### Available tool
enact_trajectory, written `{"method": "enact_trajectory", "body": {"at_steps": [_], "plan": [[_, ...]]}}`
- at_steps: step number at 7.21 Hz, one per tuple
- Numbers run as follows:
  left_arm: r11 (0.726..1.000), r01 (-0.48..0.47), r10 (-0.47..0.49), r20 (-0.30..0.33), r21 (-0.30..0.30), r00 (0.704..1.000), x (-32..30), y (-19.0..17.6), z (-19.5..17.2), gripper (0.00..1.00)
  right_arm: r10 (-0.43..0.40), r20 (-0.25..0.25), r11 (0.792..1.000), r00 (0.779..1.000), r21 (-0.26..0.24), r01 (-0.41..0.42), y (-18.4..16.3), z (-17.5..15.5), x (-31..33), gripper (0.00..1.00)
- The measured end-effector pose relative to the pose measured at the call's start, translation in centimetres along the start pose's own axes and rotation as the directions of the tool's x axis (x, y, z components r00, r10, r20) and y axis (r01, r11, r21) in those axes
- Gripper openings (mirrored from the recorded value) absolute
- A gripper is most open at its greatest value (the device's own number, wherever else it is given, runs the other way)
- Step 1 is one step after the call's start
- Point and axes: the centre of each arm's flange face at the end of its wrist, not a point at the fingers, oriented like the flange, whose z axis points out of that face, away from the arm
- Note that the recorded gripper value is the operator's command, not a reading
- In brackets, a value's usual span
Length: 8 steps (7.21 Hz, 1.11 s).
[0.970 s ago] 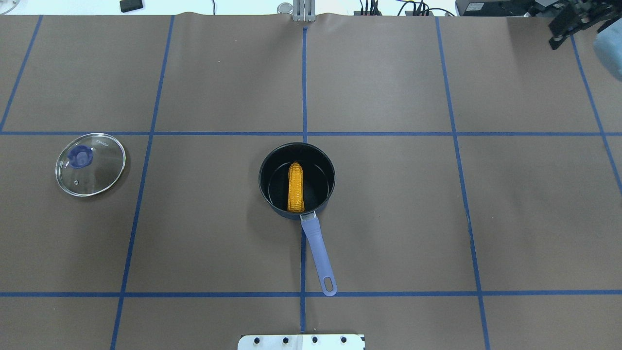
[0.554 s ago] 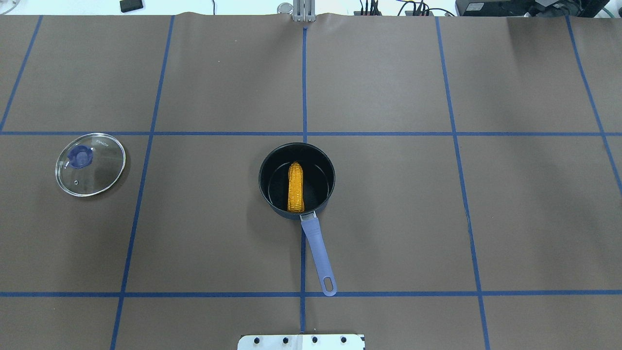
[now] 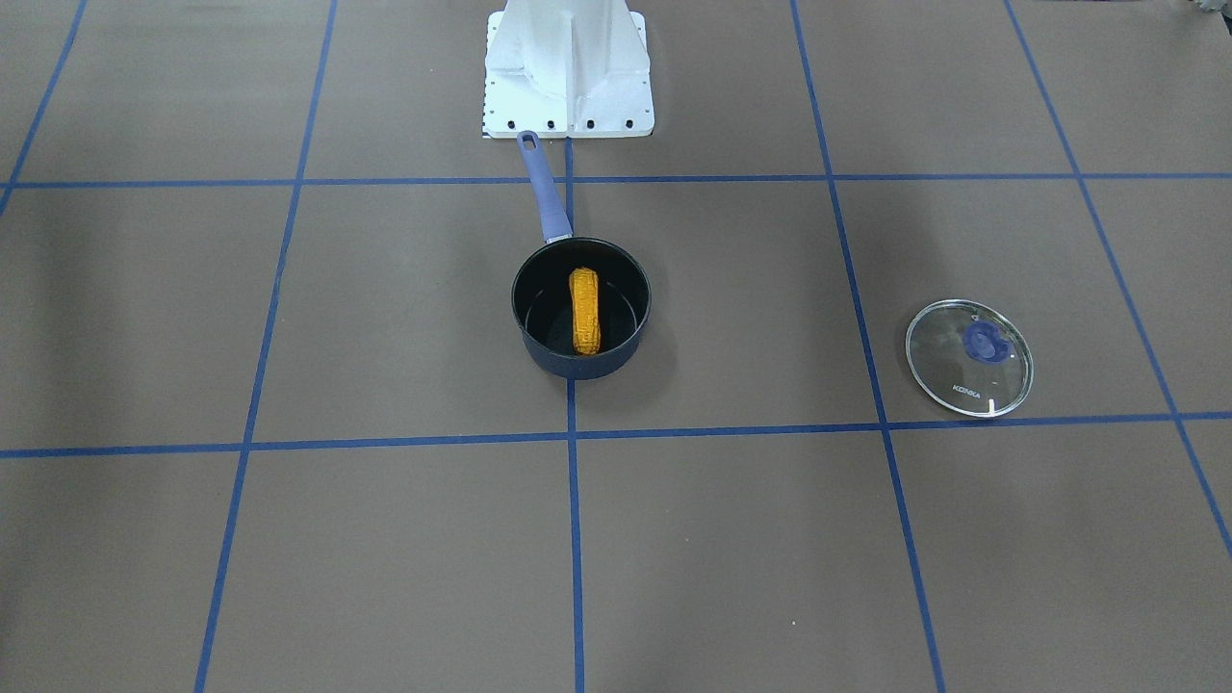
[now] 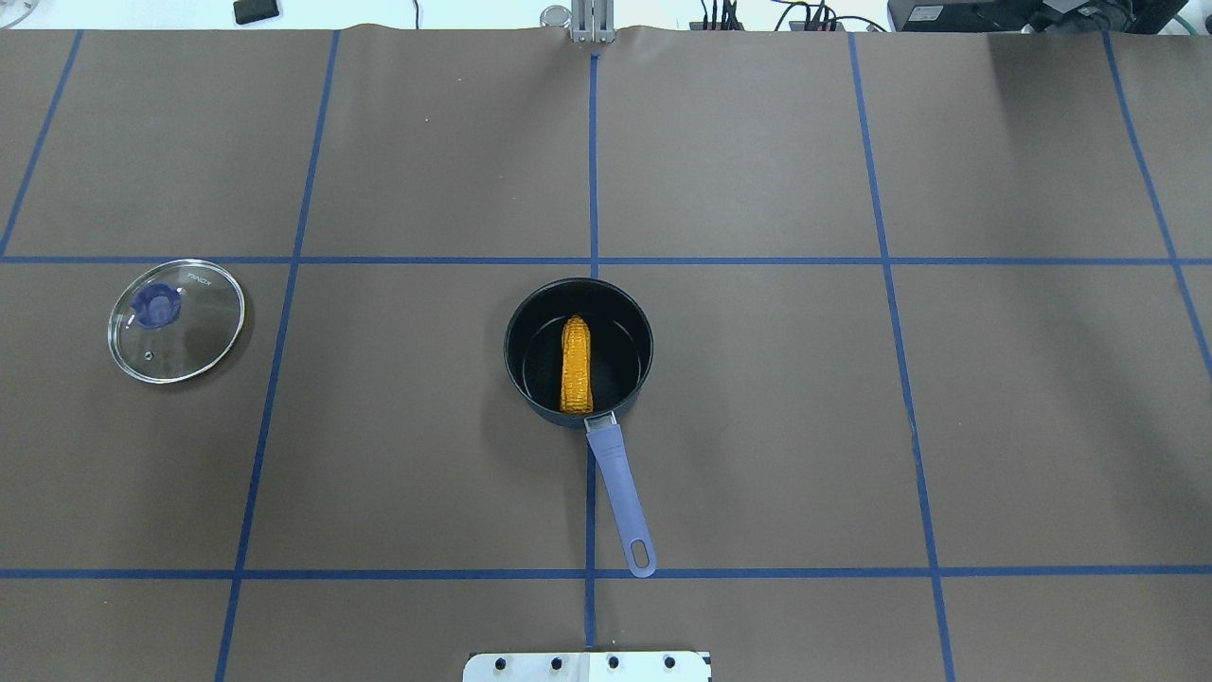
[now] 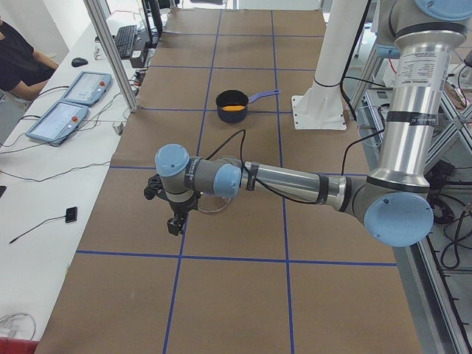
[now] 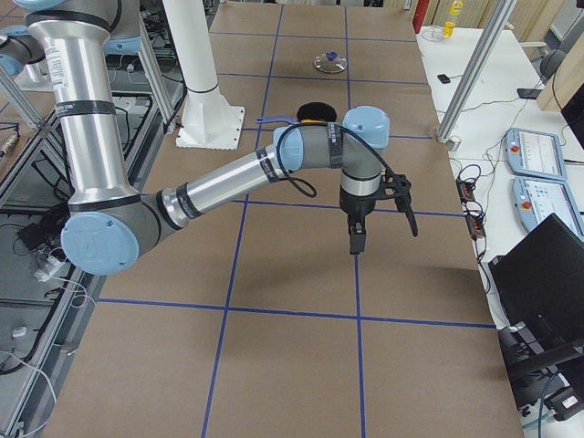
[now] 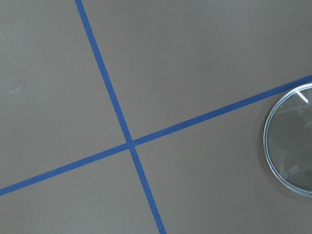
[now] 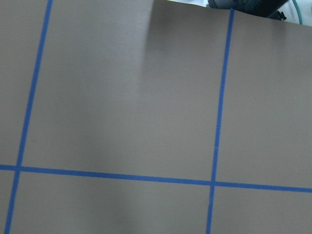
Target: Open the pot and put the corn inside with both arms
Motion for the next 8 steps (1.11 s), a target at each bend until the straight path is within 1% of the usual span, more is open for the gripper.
{"method": "enact_trajectory", "body": {"at_steps": [2, 3, 5, 8], "plan": [[1.000, -0.004, 0.004, 0.002, 0.004, 1.000, 0.3, -0.1, -0.2, 0.99, 0.030, 0.032, 0.999, 0.999, -0.035, -0.029, 2.3, 2.1, 1.5, 1.00], [1.000, -0.004, 0.004, 0.003, 0.004, 1.000, 0.3, -0.1, -0.3, 0.99, 0.030, 0.042, 0.999, 0.999, -0.034, -0.028, 2.9, 3.2, 2.3, 1.00], [1.000, -0.004, 0.004, 0.003, 0.003, 1.000, 0.2, 0.0, -0.2, 0.99, 0.013, 0.050, 1.000, 0.999, -0.014, -0.013, 3.2, 4.9, 3.5, 1.00], [1.000, -0.003, 0.003, 0.004, 0.004, 1.000, 0.2, 0.1, -0.2, 0.99, 0.007, 0.057, 1.000, 0.998, -0.009, -0.007, 3.2, 5.3, 3.8, 1.00]]}}
